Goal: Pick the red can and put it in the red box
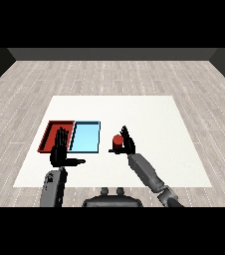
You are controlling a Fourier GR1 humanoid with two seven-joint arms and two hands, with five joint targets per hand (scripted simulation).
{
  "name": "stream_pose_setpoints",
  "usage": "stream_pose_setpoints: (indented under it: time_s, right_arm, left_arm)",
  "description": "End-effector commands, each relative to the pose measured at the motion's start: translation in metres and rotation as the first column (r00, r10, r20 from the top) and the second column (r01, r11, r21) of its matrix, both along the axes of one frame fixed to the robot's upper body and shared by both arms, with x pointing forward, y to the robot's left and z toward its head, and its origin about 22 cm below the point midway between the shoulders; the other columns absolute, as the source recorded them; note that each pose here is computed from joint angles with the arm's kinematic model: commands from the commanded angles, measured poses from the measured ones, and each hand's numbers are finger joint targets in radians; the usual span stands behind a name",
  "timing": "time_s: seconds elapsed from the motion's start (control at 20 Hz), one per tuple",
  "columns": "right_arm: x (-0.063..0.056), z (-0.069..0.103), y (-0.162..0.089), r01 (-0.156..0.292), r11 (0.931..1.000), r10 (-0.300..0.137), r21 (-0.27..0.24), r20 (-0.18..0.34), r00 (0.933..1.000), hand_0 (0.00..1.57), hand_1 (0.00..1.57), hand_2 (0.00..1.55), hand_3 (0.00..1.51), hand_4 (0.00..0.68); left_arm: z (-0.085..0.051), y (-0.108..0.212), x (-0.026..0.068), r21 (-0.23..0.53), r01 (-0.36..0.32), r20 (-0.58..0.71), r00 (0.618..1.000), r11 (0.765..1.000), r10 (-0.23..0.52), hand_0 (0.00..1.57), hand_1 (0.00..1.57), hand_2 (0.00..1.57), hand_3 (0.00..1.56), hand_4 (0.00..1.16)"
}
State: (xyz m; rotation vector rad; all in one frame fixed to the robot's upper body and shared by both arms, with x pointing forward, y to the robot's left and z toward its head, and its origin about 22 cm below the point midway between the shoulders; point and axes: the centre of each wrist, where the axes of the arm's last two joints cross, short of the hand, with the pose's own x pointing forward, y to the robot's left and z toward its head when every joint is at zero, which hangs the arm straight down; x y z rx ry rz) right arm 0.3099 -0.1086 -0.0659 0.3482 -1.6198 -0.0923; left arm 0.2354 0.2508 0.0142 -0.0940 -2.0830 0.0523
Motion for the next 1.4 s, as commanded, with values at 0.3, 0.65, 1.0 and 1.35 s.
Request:
stream_pose_setpoints:
  time_s: [0.3, 0.65, 1.0, 1.35]
  right_arm:
    - [0.012, 0.006, 0.017, -0.012, 0.9992, 0.012, -0.039, 0.001, 0.9999, 0.00, 0.00, 0.00, 0.00, 0.000]
    - [0.021, 0.002, 0.017, 0.017, 0.9990, -0.020, -0.041, -0.074, 0.9970, 0.00, 0.00, 0.00, 0.00, 0.000]
    - [0.010, -0.004, 0.020, 0.075, 0.9738, -0.092, -0.215, -0.072, 0.9931, 1.53, 1.53, 1.48, 1.43, 0.573]
    - [0.015, 0.004, 0.032, 0.061, 0.9524, -0.093, -0.299, -0.092, 0.9915, 1.53, 1.53, 1.47, 1.42, 0.551]
  left_arm:
    - [0.002, 0.010, 0.0091, -0.042, 0.001, 0.011, 1.000, 0.999, 0.000, 0.00, 0.00, 0.00, 0.00, 0.00]
    - [0.008, -0.007, 0.0182, -0.017, 0.004, 0.002, 1.000, 1.000, -0.004, 0.00, 0.00, 0.00, 0.00, 0.00]
    - [-0.006, 0.004, 0.0066, -0.015, -0.001, 0.008, 1.000, 1.000, 0.001, 0.00, 0.00, 0.00, 0.00, 0.00]
    - [0.000, 0.002, 0.0053, -0.033, -0.007, 0.005, 1.000, 0.999, 0.007, 0.00, 0.00, 0.00, 0.00, 0.00]
